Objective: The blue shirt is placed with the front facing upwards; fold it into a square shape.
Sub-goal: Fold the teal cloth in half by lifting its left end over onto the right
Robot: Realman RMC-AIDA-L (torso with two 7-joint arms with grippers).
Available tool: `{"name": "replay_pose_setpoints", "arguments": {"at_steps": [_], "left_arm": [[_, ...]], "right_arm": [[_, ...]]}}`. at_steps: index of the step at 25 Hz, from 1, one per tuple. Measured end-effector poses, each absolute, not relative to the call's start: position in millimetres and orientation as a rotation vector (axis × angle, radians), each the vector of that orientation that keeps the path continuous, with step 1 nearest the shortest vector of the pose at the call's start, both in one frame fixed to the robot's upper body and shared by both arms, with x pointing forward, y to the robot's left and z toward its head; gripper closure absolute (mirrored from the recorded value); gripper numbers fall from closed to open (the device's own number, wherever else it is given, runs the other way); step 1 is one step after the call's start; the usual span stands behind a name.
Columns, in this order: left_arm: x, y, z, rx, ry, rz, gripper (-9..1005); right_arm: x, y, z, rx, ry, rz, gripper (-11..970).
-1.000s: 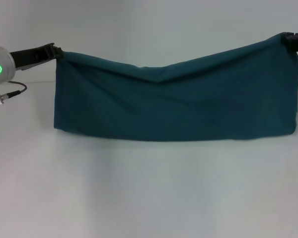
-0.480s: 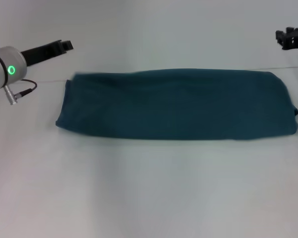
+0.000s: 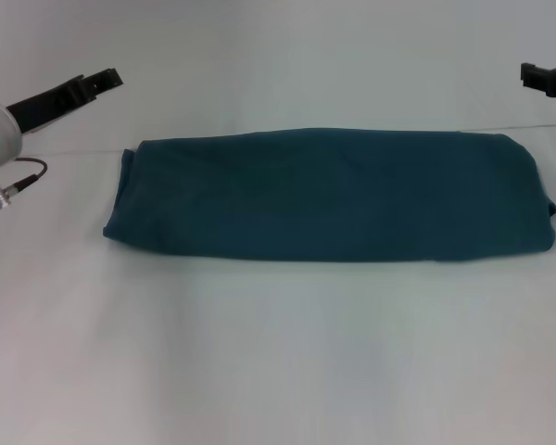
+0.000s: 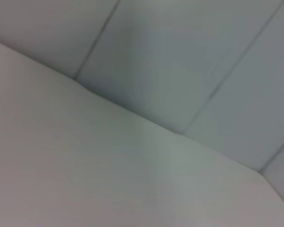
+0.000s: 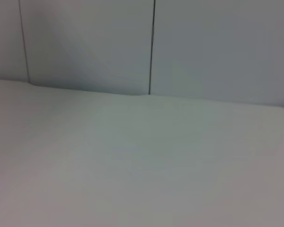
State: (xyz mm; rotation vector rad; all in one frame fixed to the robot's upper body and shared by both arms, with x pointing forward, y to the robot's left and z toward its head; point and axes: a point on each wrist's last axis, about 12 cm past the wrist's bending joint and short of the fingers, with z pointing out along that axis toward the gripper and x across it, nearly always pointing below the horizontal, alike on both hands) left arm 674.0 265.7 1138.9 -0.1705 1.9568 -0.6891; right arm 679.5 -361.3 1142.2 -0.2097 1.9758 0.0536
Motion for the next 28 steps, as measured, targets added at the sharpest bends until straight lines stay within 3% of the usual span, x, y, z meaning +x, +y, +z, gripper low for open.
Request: {"name": "replay_pose_setpoints", "arguments": {"at_steps": [1,4,12,28], "left_arm": [[671,266,1139,-0.156,1.960,-0.704,384],[663,266,1136,-0.109,1.978,-0.756,270],[638,272,1130,0.010,2.014,-0.846,31],[626,284,1103,0.088,2.171,-0.666,31]], "right_arm": [[672,-366,1140,-0.199,1.982,0.103,359],[664,-370,1137,-0.186,1.991,0.155,216],[625,-394,1131,-0.117,2.062,0.359,179],[583,-409,1122,-0.018,2.220,0.607,183]]}}
